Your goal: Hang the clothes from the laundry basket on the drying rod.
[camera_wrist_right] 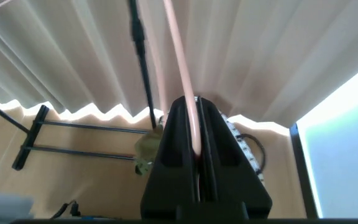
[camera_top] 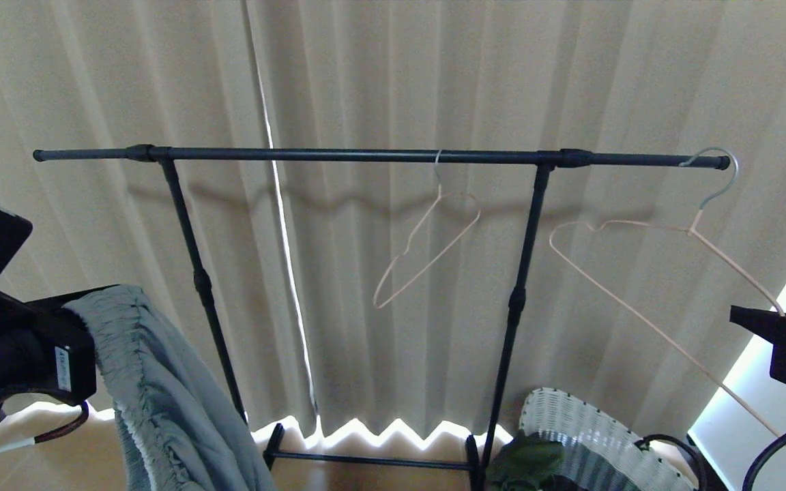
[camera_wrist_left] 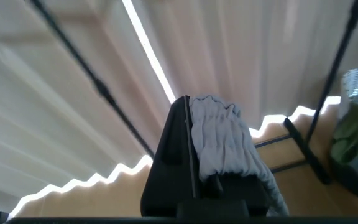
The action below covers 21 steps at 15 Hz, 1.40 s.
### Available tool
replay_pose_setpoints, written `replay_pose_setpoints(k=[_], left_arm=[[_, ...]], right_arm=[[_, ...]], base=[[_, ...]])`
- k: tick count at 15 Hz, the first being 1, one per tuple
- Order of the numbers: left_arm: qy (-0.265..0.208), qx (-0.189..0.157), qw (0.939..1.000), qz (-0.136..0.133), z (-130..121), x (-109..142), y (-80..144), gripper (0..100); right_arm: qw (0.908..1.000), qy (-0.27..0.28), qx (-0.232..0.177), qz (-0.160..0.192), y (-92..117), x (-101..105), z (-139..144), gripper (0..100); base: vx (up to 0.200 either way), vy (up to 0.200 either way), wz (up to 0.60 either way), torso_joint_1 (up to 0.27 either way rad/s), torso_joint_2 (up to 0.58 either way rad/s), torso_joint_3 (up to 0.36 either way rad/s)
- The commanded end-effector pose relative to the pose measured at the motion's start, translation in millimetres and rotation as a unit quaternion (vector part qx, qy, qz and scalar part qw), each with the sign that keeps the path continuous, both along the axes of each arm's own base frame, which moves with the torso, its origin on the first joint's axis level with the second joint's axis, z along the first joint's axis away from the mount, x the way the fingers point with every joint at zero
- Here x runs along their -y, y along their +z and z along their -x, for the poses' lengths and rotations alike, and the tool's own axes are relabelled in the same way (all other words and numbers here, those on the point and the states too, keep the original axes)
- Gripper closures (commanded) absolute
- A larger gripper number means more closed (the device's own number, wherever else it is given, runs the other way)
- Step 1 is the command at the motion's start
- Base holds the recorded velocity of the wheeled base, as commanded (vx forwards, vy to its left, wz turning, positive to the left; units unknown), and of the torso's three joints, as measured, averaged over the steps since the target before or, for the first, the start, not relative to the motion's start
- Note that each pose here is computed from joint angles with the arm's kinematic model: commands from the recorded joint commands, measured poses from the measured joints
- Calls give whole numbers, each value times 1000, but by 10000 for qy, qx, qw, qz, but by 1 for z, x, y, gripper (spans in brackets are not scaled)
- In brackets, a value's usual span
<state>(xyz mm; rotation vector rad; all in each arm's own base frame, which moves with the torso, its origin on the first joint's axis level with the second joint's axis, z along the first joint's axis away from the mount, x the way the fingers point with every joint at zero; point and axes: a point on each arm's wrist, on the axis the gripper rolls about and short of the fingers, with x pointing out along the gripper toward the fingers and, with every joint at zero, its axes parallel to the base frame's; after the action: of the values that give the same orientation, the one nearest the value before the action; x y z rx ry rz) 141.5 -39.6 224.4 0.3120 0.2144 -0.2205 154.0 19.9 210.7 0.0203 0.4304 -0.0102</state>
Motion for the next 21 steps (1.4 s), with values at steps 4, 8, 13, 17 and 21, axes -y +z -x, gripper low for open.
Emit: replay_pose_setpoints(k=[4, 8, 13, 17, 21], left_arm=[[-2, -8, 10000, -10, 0, 0, -1, 100], [-9, -30, 10000, -15, -1, 0, -1, 100], [-44, -103, 9999, -82, -3, 2, -5, 100], [-112, -68, 9993, -344, -4, 2, -5, 100], [-100, -144, 9991, -381, -24, 10, 1, 100]], right_arm=[[10000, 1, 66, -2, 2, 1, 3, 100], [9999, 40, 94, -12, 3, 0, 5, 100], [9994, 245, 234, -69, 8, -5, 5, 100], [9965, 675, 470, -146, 14, -15, 18, 100], [9923, 1086, 570, -174, 22, -27, 18, 100]], base=[[0, 200, 0, 4, -1, 4], [0, 200, 0, 0, 2, 0], [0, 120, 0, 0, 2, 3], [0, 0, 0, 0, 0, 0], [0, 0, 0, 0, 0, 0]])
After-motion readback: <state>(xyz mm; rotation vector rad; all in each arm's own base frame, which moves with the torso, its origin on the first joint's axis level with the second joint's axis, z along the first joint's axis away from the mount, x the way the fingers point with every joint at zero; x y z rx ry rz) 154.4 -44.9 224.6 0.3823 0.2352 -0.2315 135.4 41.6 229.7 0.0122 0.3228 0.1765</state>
